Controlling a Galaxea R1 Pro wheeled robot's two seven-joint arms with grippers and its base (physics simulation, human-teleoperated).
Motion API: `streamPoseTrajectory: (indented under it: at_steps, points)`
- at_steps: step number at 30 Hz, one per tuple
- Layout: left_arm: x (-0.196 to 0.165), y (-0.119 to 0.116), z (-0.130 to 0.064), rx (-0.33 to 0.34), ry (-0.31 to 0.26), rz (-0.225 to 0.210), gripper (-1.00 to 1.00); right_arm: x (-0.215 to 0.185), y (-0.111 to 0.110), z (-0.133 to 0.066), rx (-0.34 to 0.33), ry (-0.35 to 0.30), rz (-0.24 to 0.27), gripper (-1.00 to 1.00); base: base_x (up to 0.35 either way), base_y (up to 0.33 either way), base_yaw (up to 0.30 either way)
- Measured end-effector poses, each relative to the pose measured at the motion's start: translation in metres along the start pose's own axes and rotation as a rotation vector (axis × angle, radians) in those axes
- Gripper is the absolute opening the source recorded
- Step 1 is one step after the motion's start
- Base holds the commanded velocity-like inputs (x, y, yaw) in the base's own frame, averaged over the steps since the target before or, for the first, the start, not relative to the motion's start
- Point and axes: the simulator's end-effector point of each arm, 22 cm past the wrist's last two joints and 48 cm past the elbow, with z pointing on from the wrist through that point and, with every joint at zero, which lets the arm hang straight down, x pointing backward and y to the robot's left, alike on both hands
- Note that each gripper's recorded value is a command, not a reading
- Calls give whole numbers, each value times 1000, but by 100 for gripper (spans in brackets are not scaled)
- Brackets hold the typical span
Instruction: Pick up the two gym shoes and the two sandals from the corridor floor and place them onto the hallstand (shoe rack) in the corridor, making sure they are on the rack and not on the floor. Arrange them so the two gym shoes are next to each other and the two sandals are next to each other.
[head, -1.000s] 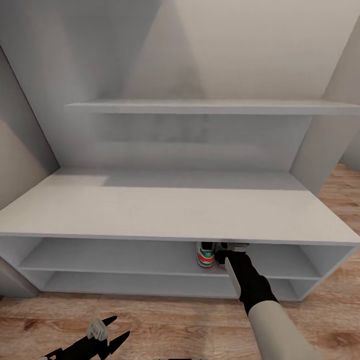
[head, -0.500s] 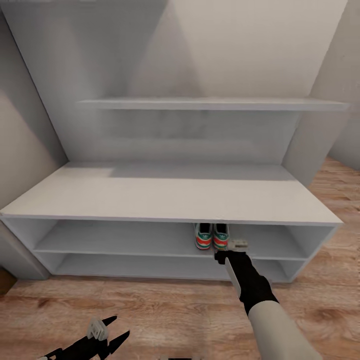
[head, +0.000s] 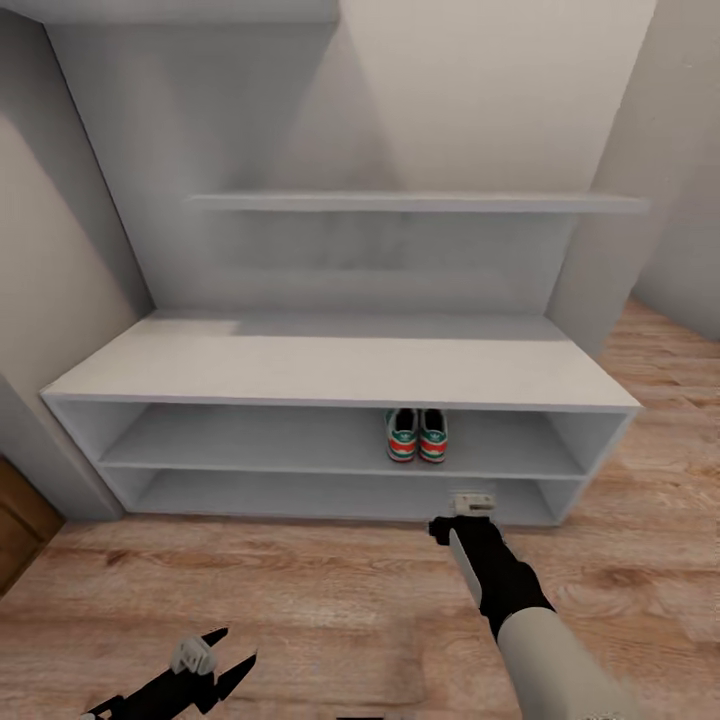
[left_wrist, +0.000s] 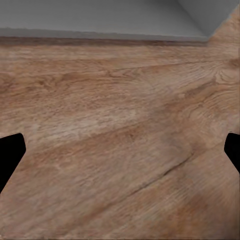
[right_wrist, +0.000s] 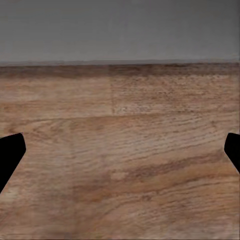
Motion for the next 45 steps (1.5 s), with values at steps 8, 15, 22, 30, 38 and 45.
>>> streamPoseTrajectory:
  at_steps: [8, 15, 22, 30, 38, 45]
  points:
    - [0, 11, 1, -56, -1, -2, 100, 30, 3, 21, -5, -49, 0, 100, -308, 0, 0]
    - [17, 36, -6, -189, 20, -34, 100, 123, -36, 47, 29, -105, -17, 100, -36, 0, 0]
    - [33, 58, -21, -318, 27, -34, 100, 152, -81, 46, 76, -149, -24, 100, -3, 0, 0]
    - [52, 79, -36, -471, 44, -60, 100, 193, -99, 36, 88, -185, -42, 100, 0, 0, 0]
    - [59, 90, -45, -561, 39, -57, 100, 200, -88, 34, 62, -188, -99, 100, 0, 0, 0]
    - [58, 101, -53, -625, 28, -47, 100, 203, -86, 33, 61, -184, -100, 100, 0, 0, 0]
